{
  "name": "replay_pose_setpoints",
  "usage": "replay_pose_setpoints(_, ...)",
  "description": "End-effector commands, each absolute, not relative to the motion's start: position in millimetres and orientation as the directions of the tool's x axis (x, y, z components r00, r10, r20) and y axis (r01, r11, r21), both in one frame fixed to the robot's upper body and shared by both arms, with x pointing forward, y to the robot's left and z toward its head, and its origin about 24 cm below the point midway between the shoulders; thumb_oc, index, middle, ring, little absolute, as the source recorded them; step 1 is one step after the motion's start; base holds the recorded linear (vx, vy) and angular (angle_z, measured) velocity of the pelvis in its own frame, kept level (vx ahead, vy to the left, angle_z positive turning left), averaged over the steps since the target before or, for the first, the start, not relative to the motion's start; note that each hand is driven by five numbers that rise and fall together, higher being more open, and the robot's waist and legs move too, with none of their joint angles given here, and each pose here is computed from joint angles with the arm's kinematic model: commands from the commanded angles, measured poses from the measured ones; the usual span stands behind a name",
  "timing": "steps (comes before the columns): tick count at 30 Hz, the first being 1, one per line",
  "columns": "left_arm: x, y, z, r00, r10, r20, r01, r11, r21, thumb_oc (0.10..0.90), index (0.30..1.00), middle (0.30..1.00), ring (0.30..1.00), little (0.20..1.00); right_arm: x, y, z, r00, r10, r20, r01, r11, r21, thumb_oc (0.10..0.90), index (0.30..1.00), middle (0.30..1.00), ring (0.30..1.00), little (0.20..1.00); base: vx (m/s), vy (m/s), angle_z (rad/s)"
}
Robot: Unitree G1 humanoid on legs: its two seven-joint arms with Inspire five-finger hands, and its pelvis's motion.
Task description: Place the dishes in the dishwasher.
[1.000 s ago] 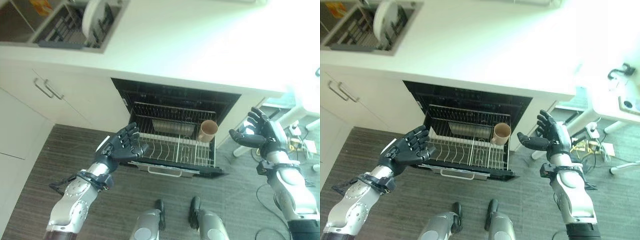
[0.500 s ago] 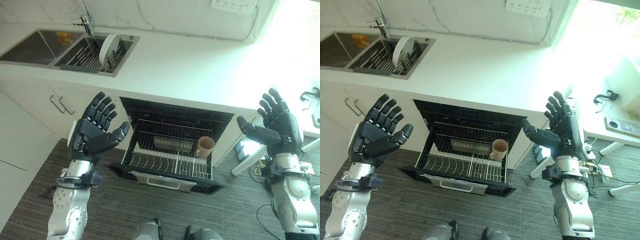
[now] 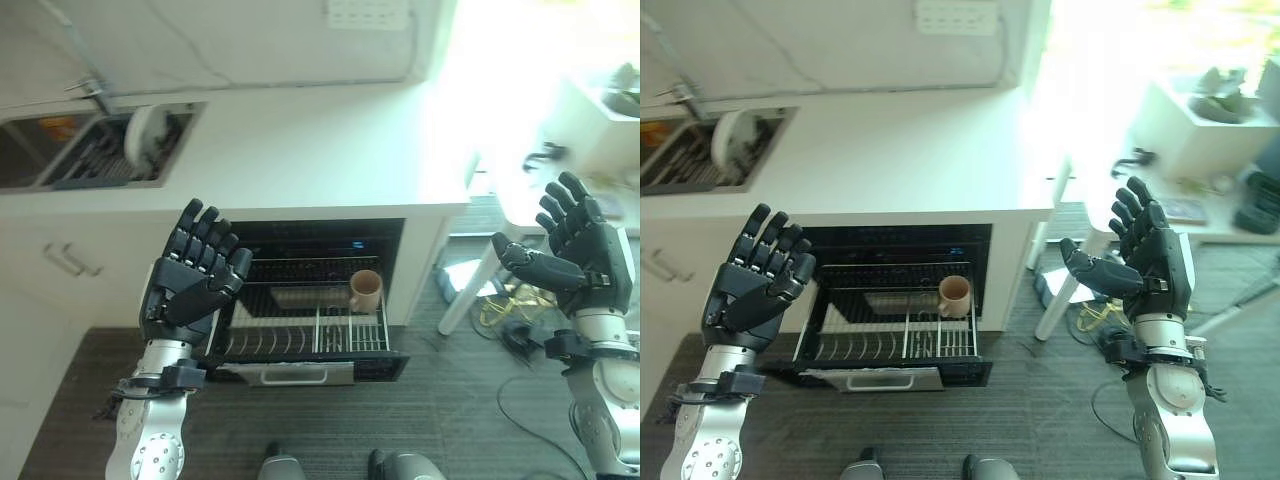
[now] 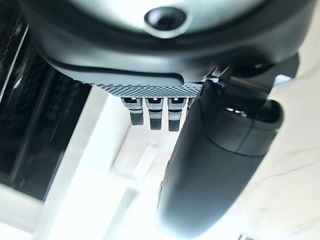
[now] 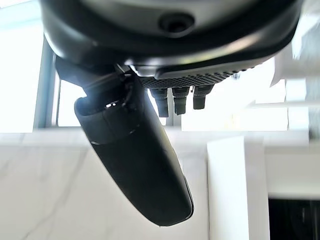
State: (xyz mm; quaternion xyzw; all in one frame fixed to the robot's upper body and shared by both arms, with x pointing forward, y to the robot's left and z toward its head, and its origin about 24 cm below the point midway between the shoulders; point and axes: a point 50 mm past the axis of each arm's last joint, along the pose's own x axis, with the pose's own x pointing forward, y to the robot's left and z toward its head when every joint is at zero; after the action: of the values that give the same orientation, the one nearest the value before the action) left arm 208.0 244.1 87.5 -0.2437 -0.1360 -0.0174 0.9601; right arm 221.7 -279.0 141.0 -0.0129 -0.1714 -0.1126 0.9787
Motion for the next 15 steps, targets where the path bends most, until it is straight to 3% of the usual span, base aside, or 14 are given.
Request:
replay_pose_setpoints(1, 203.5, 252.9, 145.0, 0.812, 0.023, 0.584, 0.233, 0.904, -0.359, 0.8, 0.9, 0.9, 0.9, 0.9, 216.1, -276.4, 208.9, 0.763, -0.145, 0.63, 0.198, 0.98, -0.014, 0.8, 0.9, 0.9, 0.9, 0.9, 0.07, 0.58, -0.57)
replay_pose_setpoints(9, 218.6, 253.0, 164.6, 0.777, -0.108, 0.62, 0.34, 0.901, -0.269, 0.8, 0.9, 0.9, 0.9, 0.9, 204.7, -290.7, 198.7, 0.729, -0.294, 0.618, 0.315, 0.946, 0.078, 0.8, 0.9, 0.9, 0.9, 0.9, 0.01, 0.508, -0.14)
replay_pose_setpoints(15, 220.1, 248.3, 181.0, 0.732, -0.129, 0.669, 0.333, 0.925, -0.186, 0.8, 0.9, 0.9, 0.9, 0.9, 227.5, -268.1, 200.3, 0.747, -0.248, 0.617, 0.274, 0.96, 0.055, 0.8, 0.9, 0.9, 0.9, 0.9, -0.06, 0.367, -0.6)
